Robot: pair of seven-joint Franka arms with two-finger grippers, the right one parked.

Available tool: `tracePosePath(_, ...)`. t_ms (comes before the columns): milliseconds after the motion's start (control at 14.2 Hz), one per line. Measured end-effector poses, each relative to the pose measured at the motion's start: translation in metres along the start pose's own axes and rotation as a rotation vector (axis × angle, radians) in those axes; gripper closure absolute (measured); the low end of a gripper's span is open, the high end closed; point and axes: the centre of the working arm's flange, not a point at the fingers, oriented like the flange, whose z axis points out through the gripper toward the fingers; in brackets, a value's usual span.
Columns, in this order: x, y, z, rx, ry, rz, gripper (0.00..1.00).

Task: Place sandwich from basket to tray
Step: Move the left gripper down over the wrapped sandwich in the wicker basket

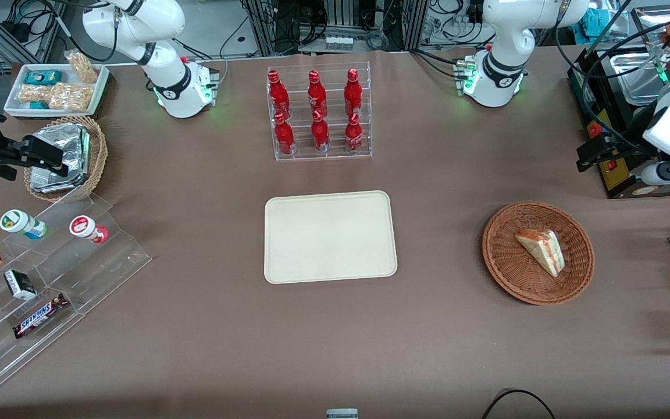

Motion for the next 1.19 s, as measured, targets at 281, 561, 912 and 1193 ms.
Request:
tracePosePath(281, 0.002, -0.002, 0.006, 0.002, -0.014, -0.004, 0.00)
tracePosePath(561, 0.005, -0.006, 0.043, 0.011, -0.082, -0.012, 0.00)
tracePosePath(912, 0.032, -0.025, 0.148, 0.009, -0.073, -0.050, 0.00)
tracePosePath(1193, 0.031, -0.043, 0.225, 0.002, 0.009, -0.084, 0.00)
